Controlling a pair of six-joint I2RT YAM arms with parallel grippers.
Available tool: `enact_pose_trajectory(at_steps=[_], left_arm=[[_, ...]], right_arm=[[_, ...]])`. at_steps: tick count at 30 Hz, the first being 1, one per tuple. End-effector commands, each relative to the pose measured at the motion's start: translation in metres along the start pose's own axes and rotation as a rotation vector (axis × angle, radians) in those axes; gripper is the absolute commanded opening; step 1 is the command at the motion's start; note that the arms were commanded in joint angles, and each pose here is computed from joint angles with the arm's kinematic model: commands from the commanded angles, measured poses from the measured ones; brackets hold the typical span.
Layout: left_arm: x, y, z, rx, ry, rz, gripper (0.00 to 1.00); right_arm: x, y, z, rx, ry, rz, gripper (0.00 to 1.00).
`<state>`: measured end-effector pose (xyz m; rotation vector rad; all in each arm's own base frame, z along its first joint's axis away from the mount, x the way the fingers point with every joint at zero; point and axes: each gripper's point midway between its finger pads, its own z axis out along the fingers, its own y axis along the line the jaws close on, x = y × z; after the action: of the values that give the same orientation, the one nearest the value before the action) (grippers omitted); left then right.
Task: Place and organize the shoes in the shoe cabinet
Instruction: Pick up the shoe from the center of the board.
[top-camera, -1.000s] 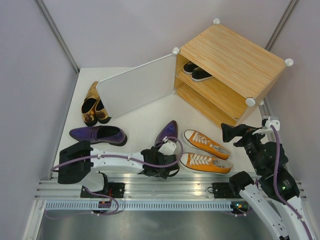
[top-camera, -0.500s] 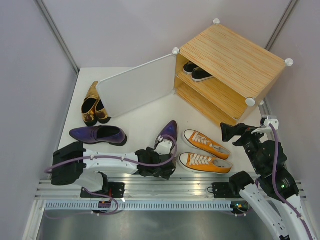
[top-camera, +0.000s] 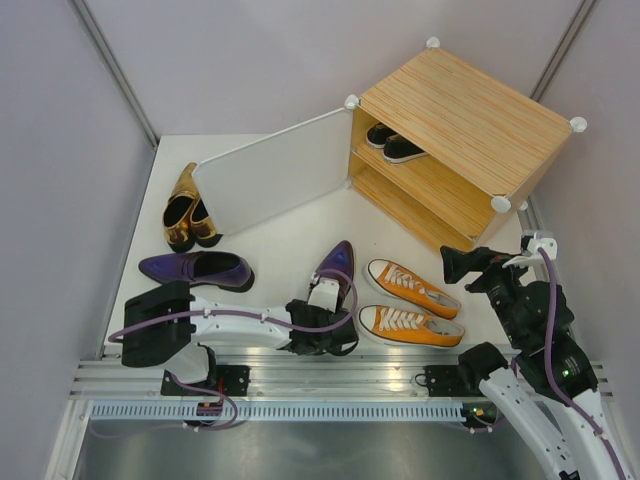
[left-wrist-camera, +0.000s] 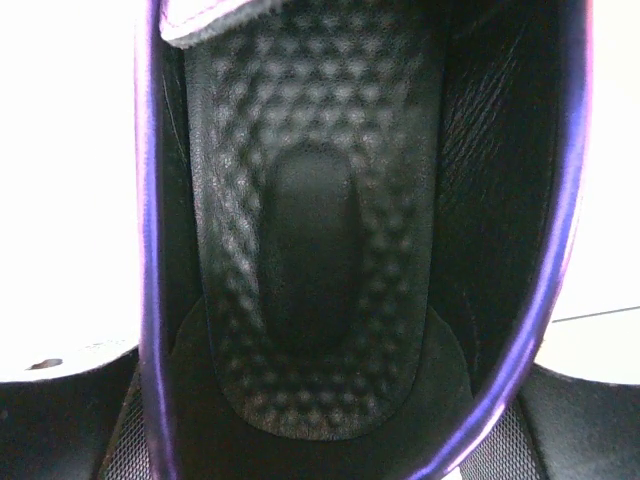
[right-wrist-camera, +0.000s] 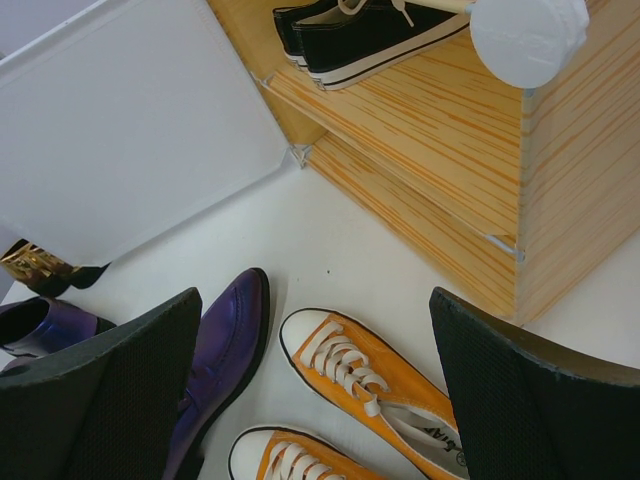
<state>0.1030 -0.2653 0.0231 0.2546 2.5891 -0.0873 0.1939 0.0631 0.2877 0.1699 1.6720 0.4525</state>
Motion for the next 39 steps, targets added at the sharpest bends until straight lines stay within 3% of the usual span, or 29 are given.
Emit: enact_pose_trajectory(at_steps=[1,4,6,7,9,10,15,19,23,31,39], left_arm=[[-0.006,-0.003,0.007,-0.028,-0.035,-0.086,0.77],[-0.004,0.0,0.012,-0.047,-0.035,-0.079,0.69],[-0.001,0.001,0.015,-0.058,-0.032,-0.072,0.47],[0.0,0.002,0.016,-0.061,-0.029,-0.067,0.27],[0.001,0.004,0.016,-0.063,-0.025,-0.057,0.04],[0.002,0.005,0.015,-0.062,-0.023,-0.054,0.02],[-0.003,0.007,0.003,0.016,-0.052,-0.11,0.02],[-0.034,-0.012,-0.037,0.3,-0.163,-0.211,0.02],[-0.047,-0.012,-0.057,0.446,-0.229,-0.277,0.02],[-0.067,-0.01,-0.074,0.466,-0.31,-0.216,0.02],[-0.044,0.004,-0.048,0.345,-0.229,-0.18,0.02]], right_arm=[[-0.002,0.005,0.0,-0.027,-0.013,0.003,0.98],[-0.002,0.005,0.0,-0.028,-0.013,0.004,0.98],[-0.001,0.005,0.001,-0.026,-0.009,0.003,0.98],[0.0,0.005,0.001,-0.025,-0.006,0.003,0.98],[0.0,0.005,0.002,-0.027,-0.002,0.0,0.98],[0.0,0.005,0.002,-0.027,-0.002,0.002,0.98],[0.0,0.005,0.002,-0.026,-0.004,0.0,0.98],[0.0,0.005,0.002,-0.027,-0.002,0.002,0.98],[0.0,0.005,0.002,-0.025,-0.004,0.002,0.98],[0.0,0.005,0.002,-0.023,-0.002,0.001,0.98],[0.0,0.004,0.002,-0.021,-0.003,0.001,0.98]])
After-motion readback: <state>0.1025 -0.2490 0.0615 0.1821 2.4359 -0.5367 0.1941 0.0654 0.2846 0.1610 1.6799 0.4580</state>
